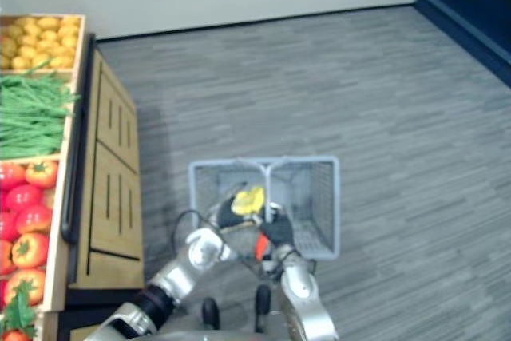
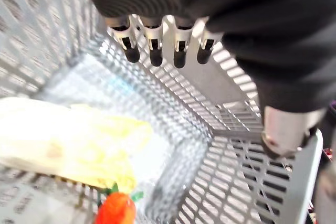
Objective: Pick vegetable in the basket
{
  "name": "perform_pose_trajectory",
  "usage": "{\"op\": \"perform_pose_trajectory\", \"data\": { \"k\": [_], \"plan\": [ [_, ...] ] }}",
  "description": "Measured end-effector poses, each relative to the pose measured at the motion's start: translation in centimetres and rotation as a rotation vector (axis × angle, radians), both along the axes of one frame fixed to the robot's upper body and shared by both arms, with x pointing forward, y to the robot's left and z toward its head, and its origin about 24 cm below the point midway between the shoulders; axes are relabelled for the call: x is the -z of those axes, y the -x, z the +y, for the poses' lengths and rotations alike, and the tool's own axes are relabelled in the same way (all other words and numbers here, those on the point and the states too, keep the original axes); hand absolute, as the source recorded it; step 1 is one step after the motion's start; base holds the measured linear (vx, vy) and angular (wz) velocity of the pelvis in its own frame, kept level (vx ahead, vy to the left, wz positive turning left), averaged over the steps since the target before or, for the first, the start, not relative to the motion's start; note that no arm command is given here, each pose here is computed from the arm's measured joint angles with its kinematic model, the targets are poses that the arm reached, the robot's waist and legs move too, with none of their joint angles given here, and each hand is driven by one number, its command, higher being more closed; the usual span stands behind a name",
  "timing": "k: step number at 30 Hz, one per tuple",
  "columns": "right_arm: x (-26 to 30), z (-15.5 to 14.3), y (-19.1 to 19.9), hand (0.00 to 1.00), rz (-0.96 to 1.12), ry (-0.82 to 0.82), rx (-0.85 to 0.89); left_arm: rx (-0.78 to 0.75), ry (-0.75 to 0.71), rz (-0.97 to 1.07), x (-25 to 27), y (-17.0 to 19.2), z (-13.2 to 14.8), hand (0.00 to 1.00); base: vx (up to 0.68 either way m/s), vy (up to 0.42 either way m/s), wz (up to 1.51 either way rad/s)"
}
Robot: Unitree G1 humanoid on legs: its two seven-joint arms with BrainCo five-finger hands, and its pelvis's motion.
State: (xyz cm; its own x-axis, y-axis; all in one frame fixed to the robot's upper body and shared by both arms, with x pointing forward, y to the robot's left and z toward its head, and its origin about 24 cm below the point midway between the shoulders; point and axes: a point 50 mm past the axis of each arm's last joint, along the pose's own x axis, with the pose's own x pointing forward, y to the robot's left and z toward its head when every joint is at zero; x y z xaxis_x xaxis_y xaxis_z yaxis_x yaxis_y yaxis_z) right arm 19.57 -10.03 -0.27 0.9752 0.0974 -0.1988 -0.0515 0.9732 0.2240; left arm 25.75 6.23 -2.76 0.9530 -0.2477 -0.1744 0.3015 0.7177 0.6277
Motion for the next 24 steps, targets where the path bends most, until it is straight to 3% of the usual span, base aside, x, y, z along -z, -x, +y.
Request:
{"op": "perform_pose_trajectory", "data": {
  "k": [9,15,18,24],
  "plan": [
    [5.1,-7.3,2.3,1.00,0.245,0.099,0.369,-0.297,0.042,0.028,1.0,2.4,7.2,0.00,-0.01,0.004,0.02],
    [8.2,-12.6,6.2,1.00,0.451,0.202,0.642,-0.629,0.107,0.138,3.3,5.8,13.7,0.00,0.00,0.000,0.00],
    [9.6,-13.7,7.6,1.00,0.548,0.230,0.699,-0.817,0.125,0.304,6.5,8.6,16.3,0.00,0.00,0.017,-0.02],
    [12.0,-14.9,9.8,1.00,0.729,0.251,0.723,-0.934,0.149,0.642,11.1,14.0,17.4,0.00,-0.01,0.002,0.00]
  ]
}}
